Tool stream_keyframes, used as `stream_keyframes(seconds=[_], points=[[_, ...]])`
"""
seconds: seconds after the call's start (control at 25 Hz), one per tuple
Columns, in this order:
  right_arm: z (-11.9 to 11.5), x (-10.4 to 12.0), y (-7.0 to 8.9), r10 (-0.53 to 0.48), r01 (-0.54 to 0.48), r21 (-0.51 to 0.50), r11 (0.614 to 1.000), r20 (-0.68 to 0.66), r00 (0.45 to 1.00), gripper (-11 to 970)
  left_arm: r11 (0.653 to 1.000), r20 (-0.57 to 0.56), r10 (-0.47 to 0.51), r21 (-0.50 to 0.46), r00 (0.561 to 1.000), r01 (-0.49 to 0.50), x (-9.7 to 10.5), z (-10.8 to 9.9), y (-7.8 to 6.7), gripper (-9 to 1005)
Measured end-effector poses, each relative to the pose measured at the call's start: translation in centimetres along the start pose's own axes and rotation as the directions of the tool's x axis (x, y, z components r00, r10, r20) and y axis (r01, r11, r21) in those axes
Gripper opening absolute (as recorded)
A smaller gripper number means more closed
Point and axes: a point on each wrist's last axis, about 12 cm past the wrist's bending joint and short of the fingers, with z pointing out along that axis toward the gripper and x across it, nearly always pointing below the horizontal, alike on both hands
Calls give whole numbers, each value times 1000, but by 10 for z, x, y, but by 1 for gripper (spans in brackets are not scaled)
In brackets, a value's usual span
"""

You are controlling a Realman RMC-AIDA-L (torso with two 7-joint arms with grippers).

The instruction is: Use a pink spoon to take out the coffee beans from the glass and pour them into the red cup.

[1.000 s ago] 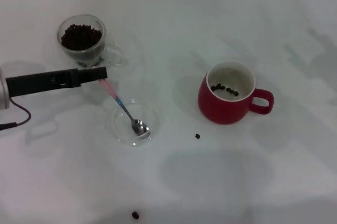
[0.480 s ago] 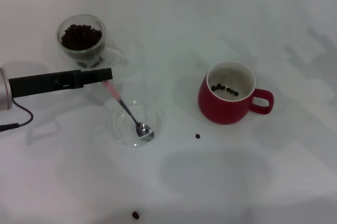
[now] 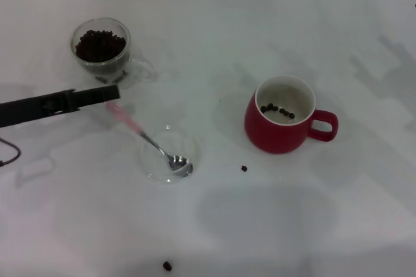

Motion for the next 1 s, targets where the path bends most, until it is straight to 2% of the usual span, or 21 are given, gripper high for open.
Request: stream_keyframes(seconds=[0.2, 0.28, 0.36, 0.4, 0.52, 0.68, 0.8, 0.92, 1.0], points=[[0, 0, 0, 1, -1, -2, 1000, -1, 1000, 840, 1000, 43, 24, -12, 999, -24, 0, -16, 5, 460], [0, 0, 1, 3, -3, -3, 1000, -1, 1000, 840, 999, 62, 50, -4, 997, -50, -1, -22, 4, 572], [0, 0, 1, 4, -4, -5, 1000, 1, 1000, 840, 999, 62, 50, -4, 997, -50, -1, -22, 4, 574], [0, 0, 1, 4, -4, -7, 1000, 2, 1000, 840, 993, 99, 114, 5, 989, -115, -7, -35, -1, 575], [0, -1, 2, 5, -5, -12, 1000, 10, 1000, 840, 980, 150, 195, 4, 969, -198, -13, -49, -7, 577], [-1, -2, 3, 4, -3, -17, 1000, 23, 1000, 840, 933, 245, 354, -28, 903, -359, -15, -69, -16, 577], [-3, -5, 5, -1, 2, -28, 1000, 44, 999, 840, 874, 333, 480, -97, 812, -476, -10, -81, -16, 577], [-6, -8, 7, -2, 5, -34, 999, 72, 997, 840, 829, 400, 558, -227, 727, -511, -2, -98, -7, 577], [-8, -9, 9, -1, 4, -31, 1000, 88, 996, 840, 814, 438, 580, -305, 686, -494, 4, -111, 2, 577]])
